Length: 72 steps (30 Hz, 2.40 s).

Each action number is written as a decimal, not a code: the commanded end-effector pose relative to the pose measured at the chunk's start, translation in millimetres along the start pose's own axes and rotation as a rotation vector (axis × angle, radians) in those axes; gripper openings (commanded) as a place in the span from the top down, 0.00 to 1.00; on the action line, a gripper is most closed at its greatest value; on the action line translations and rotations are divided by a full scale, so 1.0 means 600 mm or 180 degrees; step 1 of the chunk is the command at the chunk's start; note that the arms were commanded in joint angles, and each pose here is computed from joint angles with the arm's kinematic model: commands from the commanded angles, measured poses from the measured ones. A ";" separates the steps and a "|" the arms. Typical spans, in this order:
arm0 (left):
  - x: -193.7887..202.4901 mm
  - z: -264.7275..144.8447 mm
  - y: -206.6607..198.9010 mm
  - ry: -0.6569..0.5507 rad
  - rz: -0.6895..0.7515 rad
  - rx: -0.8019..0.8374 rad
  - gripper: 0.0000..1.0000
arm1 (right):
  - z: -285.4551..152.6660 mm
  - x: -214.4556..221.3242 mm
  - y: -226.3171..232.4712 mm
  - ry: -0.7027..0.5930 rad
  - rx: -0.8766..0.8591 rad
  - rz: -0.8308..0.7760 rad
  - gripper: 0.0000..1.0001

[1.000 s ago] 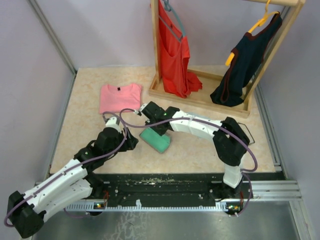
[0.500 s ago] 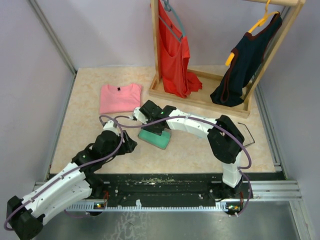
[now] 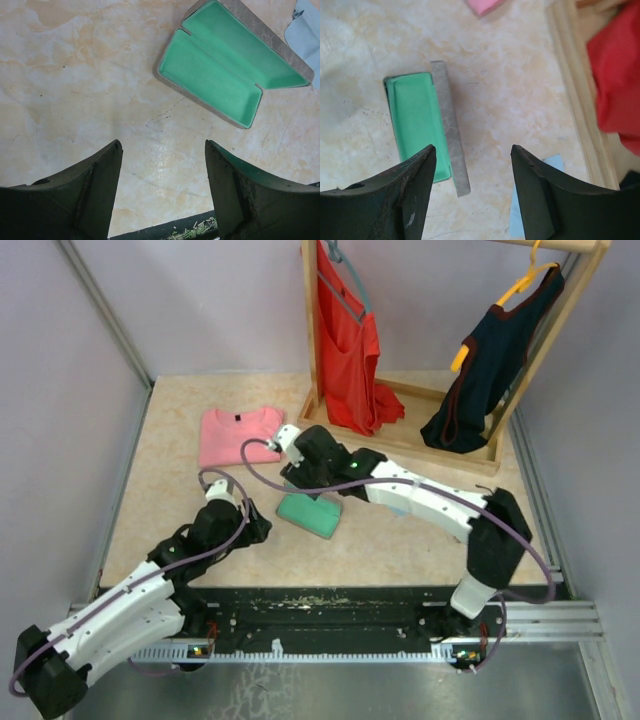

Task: Organize the sunglasses
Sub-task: Adjust the sunglasses case at the center of the board.

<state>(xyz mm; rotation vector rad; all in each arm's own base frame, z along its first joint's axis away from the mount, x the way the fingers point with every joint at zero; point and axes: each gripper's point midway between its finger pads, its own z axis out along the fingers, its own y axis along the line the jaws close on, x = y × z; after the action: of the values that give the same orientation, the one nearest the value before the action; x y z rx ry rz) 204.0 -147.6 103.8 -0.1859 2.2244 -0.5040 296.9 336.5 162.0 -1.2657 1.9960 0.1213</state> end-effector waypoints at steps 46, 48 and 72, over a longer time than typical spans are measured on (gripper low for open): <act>-0.044 0.213 0.052 0.0119 -0.0023 -0.0522 0.45 | 0.066 0.159 0.028 -0.0533 0.0314 0.3417 0.72; -0.040 0.213 0.053 0.0143 -0.0032 -0.0515 0.45 | 0.072 0.159 0.017 -0.0524 0.0356 0.3405 0.72; -0.036 0.148 0.072 0.0032 -0.0338 -0.0556 0.46 | 0.022 0.166 -0.008 -0.0614 0.0346 0.2916 0.64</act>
<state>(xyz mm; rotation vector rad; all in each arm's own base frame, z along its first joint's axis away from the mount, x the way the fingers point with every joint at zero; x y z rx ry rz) 301.3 -138.3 43.7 -0.3344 2.2996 -0.3534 289.9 275.3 59.2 -0.1705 2.2995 0.4971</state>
